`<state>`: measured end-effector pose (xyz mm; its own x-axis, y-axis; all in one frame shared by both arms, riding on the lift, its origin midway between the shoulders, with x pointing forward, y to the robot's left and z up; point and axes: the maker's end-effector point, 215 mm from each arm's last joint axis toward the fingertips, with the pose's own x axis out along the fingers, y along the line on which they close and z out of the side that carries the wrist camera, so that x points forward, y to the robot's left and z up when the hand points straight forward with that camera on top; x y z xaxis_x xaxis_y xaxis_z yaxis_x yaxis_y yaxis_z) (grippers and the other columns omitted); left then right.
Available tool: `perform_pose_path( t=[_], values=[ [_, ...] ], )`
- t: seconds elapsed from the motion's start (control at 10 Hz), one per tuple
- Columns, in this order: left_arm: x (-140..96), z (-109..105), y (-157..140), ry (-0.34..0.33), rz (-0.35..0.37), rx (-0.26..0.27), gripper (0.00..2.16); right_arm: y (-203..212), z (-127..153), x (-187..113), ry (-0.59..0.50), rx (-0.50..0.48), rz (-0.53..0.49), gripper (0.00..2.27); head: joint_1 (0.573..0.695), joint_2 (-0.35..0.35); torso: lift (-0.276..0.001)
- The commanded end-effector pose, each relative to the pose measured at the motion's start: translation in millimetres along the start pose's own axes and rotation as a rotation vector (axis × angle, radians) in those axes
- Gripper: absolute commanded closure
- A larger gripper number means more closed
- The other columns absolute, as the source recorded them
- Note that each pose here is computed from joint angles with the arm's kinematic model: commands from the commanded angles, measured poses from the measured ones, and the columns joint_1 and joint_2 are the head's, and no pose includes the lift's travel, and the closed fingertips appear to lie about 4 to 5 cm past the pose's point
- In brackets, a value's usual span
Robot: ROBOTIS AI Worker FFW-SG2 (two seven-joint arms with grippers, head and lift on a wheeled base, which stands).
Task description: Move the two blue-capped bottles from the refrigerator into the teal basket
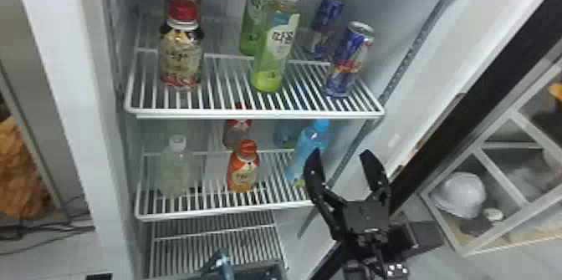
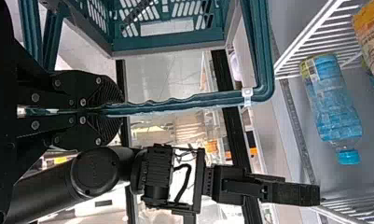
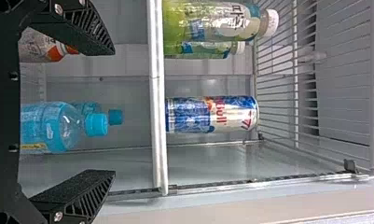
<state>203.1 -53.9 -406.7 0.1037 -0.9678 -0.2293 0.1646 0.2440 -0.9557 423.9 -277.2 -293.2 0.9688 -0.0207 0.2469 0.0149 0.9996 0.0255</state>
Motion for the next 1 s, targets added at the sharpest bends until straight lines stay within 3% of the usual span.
perform_pose_path(
  t=[0.0, 0.9],
  values=[
    [0, -1, 1, -0.001, 0.002, -0.002, 1.11, -1, -1, -1, 0.004, -0.003, 0.000, 0.10, 0.695, -0.350, -0.136],
    [-14, -4, 30, -0.028, 0.084, -0.035, 1.11, -7, -6, -5, 0.016, -0.009, -0.013, 0.10, 0.695, -0.350, -0.136]
  ],
)
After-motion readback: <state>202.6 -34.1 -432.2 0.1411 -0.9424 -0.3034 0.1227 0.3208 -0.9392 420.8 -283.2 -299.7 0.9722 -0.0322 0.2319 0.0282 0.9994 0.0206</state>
